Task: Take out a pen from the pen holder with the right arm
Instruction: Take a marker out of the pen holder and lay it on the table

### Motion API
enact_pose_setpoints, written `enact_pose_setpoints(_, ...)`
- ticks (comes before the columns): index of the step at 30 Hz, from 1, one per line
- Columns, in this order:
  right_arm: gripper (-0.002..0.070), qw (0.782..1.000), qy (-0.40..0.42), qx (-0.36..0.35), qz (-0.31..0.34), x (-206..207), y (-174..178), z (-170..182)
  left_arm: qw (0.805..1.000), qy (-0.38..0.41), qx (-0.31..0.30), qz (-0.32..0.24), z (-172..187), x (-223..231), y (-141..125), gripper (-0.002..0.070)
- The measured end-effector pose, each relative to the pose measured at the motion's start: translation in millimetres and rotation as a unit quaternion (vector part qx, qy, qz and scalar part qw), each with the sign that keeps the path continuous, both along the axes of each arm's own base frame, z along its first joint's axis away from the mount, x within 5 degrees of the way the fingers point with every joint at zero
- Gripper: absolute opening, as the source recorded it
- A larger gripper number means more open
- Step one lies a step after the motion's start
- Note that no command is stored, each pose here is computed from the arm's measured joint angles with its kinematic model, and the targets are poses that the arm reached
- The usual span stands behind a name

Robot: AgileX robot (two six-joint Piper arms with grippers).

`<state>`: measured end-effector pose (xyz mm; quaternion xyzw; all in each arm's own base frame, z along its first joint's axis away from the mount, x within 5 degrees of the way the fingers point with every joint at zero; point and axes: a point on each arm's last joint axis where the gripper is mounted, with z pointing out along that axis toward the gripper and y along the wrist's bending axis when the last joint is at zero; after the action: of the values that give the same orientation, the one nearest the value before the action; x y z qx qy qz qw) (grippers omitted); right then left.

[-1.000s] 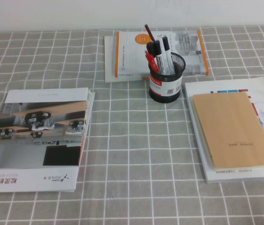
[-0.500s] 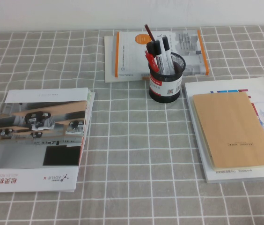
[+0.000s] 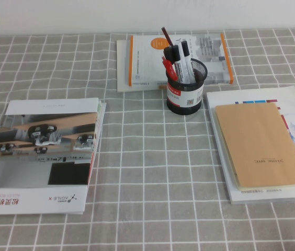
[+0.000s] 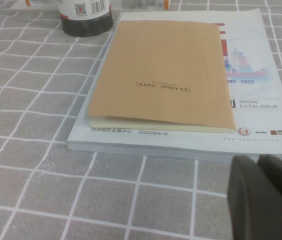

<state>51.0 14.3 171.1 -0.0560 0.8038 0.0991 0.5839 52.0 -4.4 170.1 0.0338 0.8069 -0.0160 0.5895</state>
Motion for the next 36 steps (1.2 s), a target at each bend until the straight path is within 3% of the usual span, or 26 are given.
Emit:
enact_pose_setpoints(27,-0.0015,1.0,-0.006,0.007,-0.001,0,0,1,1.0,0.0,0.0,0.0,0,0,0,-0.0003)
enact_pose_setpoints(32,-0.0015,0.993,-0.058,0.104,-0.012,3,2,14,1.0,0.0,0.0,0.0,0,0,0,-0.0003)
enact_pose_setpoints(36,-0.0015,0.963,-0.107,0.244,-0.042,5,-1,29,1.0,0.0,0.0,0.0,0,0,0,-0.0003)
